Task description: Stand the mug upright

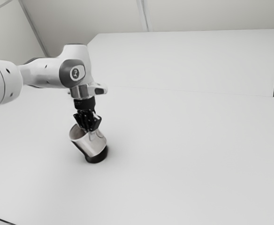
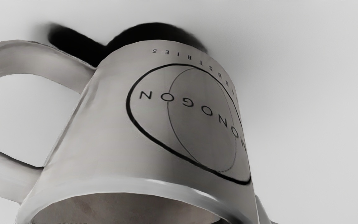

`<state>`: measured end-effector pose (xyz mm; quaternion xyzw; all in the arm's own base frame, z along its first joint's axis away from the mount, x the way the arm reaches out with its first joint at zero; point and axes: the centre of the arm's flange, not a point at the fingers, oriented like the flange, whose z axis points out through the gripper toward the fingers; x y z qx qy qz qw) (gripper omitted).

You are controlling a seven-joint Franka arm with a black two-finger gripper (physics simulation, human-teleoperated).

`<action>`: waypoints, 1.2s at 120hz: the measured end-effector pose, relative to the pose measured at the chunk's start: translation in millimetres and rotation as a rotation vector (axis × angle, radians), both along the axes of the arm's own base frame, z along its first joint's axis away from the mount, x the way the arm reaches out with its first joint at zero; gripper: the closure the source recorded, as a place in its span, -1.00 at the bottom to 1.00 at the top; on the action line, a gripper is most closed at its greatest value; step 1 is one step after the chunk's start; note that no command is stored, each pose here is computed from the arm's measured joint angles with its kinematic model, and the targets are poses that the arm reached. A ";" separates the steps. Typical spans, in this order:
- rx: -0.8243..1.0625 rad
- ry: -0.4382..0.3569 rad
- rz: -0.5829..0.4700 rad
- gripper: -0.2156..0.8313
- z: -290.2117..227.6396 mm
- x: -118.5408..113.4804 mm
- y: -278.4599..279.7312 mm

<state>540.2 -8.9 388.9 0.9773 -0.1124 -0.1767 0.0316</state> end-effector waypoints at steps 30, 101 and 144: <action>0.080 -0.036 0.052 0.91 -14.8 10.2 -7.2; 0.084 -0.126 0.163 -0.42 16.7 10.3 -17.5; 0.044 -0.391 0.221 -0.56 161.2 18.3 -7.1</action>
